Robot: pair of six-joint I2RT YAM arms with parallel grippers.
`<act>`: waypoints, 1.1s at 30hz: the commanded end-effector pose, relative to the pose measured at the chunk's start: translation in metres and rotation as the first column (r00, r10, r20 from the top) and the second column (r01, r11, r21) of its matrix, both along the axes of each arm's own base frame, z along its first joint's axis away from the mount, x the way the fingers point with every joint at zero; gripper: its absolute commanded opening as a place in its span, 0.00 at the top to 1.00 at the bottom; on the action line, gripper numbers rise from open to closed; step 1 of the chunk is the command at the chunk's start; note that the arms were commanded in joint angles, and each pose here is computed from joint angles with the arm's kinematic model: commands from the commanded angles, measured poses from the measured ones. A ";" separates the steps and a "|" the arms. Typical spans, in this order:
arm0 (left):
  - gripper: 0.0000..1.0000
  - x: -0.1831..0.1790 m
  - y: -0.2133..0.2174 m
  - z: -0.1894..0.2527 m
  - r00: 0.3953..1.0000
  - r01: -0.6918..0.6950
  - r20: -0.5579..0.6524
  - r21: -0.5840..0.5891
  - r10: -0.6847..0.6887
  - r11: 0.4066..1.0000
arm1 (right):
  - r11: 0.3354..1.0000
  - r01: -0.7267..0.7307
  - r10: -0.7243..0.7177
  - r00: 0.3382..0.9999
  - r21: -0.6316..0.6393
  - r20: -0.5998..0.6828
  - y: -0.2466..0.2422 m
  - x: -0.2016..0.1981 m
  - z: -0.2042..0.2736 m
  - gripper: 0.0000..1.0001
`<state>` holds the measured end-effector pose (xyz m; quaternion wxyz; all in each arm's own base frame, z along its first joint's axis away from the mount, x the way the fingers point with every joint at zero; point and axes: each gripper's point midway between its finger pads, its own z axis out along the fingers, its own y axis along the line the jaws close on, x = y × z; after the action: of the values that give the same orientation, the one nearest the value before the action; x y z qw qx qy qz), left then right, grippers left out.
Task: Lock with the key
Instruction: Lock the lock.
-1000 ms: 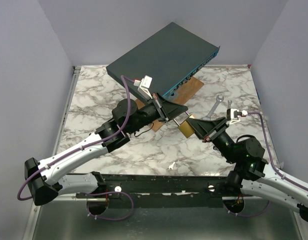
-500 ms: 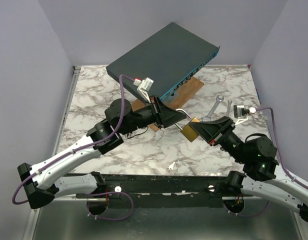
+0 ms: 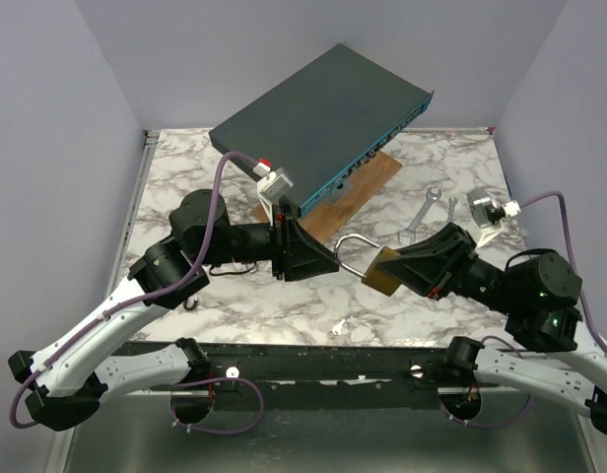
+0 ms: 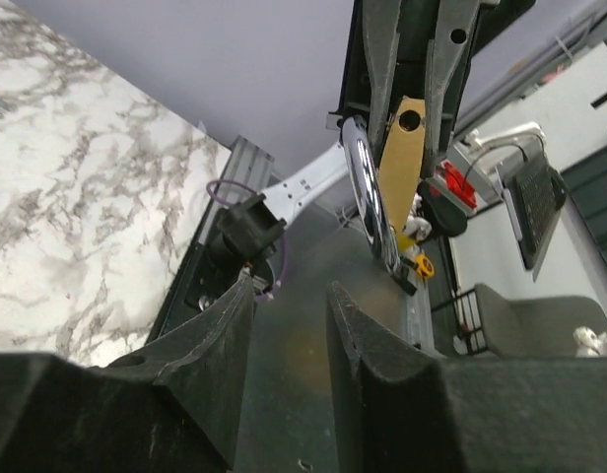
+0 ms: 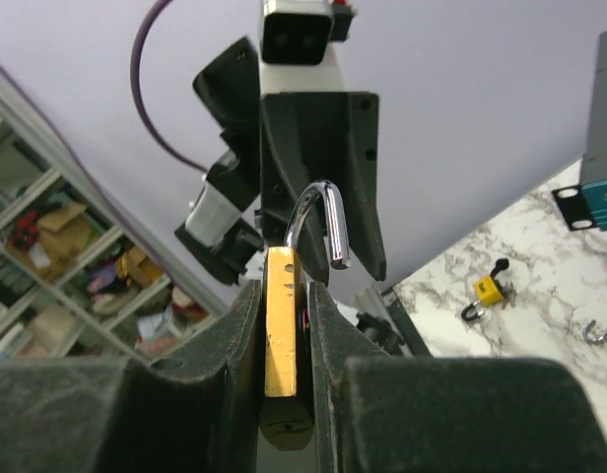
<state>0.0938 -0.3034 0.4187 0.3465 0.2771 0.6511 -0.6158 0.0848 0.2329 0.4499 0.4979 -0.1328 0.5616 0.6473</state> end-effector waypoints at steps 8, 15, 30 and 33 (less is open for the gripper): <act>0.66 -0.042 0.026 -0.011 0.966 0.259 0.001 0.016 -0.259 0.966 | 0.985 -0.114 0.129 0.985 -0.132 0.116 0.012 -0.021 0.005 0.99; 0.64 -0.054 0.036 -0.006 0.942 0.337 0.026 -0.028 -0.336 0.941 | 0.979 -0.123 0.145 0.981 -0.163 0.129 0.015 -0.022 0.006 0.99; 0.66 -0.019 0.031 -0.007 0.990 0.129 0.056 0.018 -0.129 0.992 | 0.962 -0.181 0.210 0.968 -0.202 0.135 0.026 -0.027 0.007 0.99; 0.71 -0.021 0.032 -0.005 0.988 0.142 0.059 0.013 -0.143 0.990 | 0.960 -0.181 0.212 0.969 -0.213 0.130 0.029 -0.025 0.002 0.99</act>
<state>0.0687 -0.2748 0.4031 0.2926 0.3428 0.6285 -0.6339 0.0679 0.2692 0.4124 0.4252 -0.2788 0.6210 0.5965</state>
